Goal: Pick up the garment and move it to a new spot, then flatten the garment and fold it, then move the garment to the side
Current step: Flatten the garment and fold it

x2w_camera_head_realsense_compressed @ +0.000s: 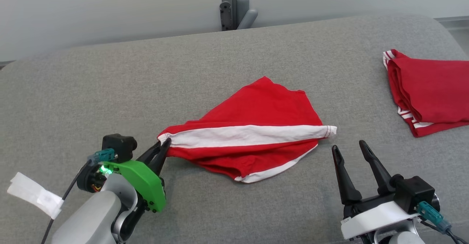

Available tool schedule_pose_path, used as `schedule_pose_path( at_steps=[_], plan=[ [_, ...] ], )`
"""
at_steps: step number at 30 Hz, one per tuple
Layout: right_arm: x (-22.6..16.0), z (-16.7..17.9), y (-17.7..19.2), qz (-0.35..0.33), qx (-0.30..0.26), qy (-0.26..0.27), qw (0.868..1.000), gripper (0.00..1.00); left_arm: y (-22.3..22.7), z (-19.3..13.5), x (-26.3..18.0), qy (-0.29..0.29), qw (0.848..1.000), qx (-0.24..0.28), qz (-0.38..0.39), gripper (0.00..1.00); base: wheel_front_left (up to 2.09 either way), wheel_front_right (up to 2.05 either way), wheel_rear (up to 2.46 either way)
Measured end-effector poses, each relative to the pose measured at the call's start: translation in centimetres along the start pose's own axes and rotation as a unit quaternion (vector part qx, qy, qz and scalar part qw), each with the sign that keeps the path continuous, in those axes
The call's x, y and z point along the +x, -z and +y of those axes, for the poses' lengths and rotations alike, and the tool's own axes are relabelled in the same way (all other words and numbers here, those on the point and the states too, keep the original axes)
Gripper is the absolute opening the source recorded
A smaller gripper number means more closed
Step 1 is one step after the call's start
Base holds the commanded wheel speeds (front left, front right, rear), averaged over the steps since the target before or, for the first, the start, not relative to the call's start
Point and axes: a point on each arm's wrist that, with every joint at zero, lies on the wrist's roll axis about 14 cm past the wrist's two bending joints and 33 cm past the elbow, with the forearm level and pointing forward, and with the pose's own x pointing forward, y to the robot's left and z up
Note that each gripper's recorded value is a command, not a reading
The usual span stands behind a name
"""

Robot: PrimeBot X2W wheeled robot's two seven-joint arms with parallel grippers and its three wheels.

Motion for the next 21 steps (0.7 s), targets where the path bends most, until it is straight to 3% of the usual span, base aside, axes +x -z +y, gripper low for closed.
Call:
schedule_pose_path(
  at_steps=[12, 21],
  plan=[
    [0.0, 0.6, 0.9, 0.014, 0.020, -0.012, 1.000, 1.00, -0.8, 2.1, -3.4, -0.090, 0.992, -0.013, -0.091, 1.00, 0.00, 0.00, 0.00],
    [0.7, -0.6, 2.6, 0.043, 0.026, -0.004, 0.999, 1.00, -2.9, 0.8, -7.5, -0.164, 0.968, -0.026, -0.188, 1.00, 0.00, 0.00, 0.00]
  ],
)
